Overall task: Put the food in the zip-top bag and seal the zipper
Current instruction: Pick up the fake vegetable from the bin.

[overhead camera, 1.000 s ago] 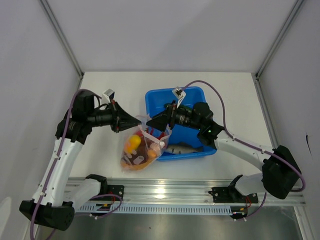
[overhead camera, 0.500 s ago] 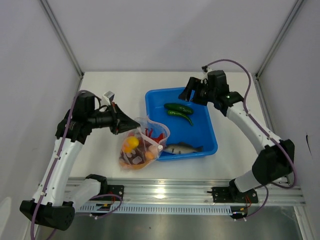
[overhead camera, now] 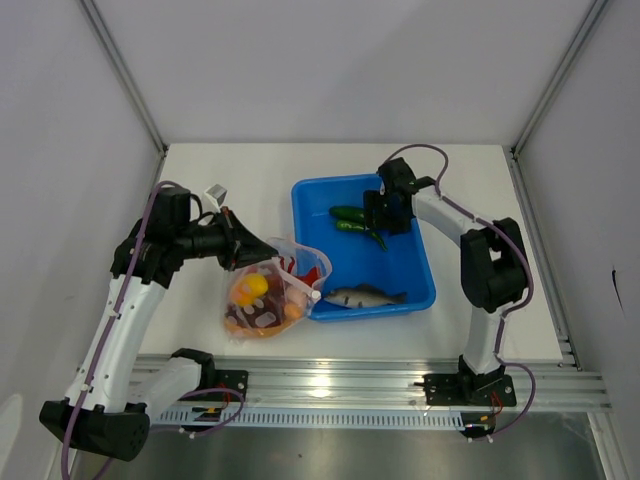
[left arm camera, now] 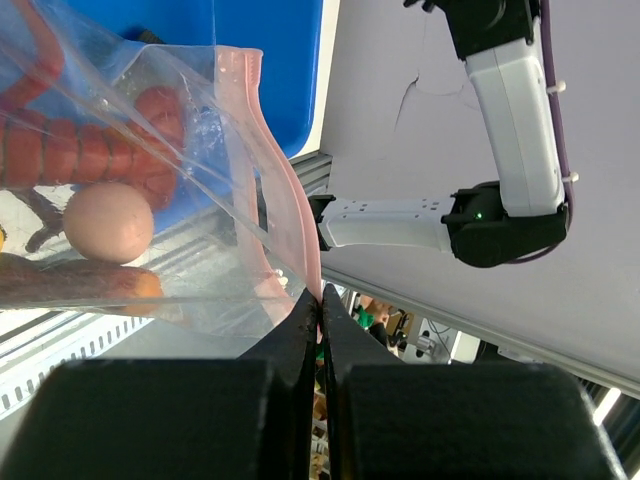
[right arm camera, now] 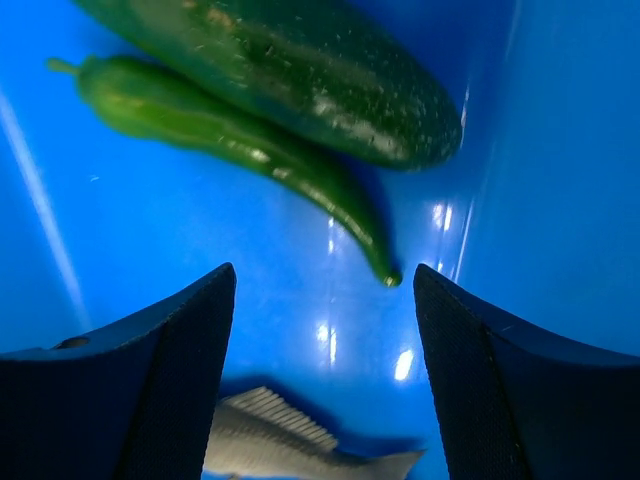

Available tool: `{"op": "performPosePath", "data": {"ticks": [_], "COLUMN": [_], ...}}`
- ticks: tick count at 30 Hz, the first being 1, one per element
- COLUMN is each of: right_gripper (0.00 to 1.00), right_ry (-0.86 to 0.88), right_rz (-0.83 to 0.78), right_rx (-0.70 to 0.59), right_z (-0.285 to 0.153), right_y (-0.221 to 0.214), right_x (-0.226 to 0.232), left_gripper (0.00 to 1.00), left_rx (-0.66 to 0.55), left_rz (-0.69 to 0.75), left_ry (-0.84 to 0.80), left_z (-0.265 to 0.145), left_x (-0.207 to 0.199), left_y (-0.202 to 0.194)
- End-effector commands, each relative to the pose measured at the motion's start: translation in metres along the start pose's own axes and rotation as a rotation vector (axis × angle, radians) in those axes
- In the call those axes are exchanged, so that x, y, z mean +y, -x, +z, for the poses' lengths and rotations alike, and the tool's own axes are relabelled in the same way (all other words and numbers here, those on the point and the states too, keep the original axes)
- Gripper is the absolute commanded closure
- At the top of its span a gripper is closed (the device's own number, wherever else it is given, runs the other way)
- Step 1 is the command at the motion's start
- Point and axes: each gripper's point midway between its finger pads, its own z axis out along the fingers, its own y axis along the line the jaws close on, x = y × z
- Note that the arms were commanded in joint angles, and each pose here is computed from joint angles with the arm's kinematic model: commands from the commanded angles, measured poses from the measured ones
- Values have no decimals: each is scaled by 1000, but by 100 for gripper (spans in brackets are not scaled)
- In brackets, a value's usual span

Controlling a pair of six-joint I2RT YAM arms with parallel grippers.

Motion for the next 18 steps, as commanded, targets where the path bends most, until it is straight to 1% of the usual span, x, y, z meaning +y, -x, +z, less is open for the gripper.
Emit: {"op": "performPosePath", "data": {"ticks": [1, 7, 10, 11, 12, 16, 18], "right_gripper": [27, 36, 43, 49, 50, 53, 57], "right_ry": [-69, -77, -76, -74, -101, -111, -113], "right_rz": [-76, -94, -89, -92, -98, -144, -161], "right_rx": [-26, 0, 3, 7, 2, 9, 22], "right_z": [5, 22, 27, 28, 29, 36, 41], "right_y": [15, 10, 7, 5, 6, -2, -10], "right_x": [-10, -14, -13, -11, -14, -1, 5], "left_gripper": [99, 100, 99, 100, 99, 99, 99], "left_rx": [-21, -14, -14, -14, -14, -14, -12], "left_rz": [46, 38, 37, 35, 34, 35, 37], "left_ry": [-25, -21, -22, -21, -20, -23, -26], "left_z": [-4, -3, -3, -3, -2, -3, -3], "left_x": [-6, -5, -5, -5, -5, -7, -7], "left_y": [3, 3, 3, 3, 3, 3, 3]}}
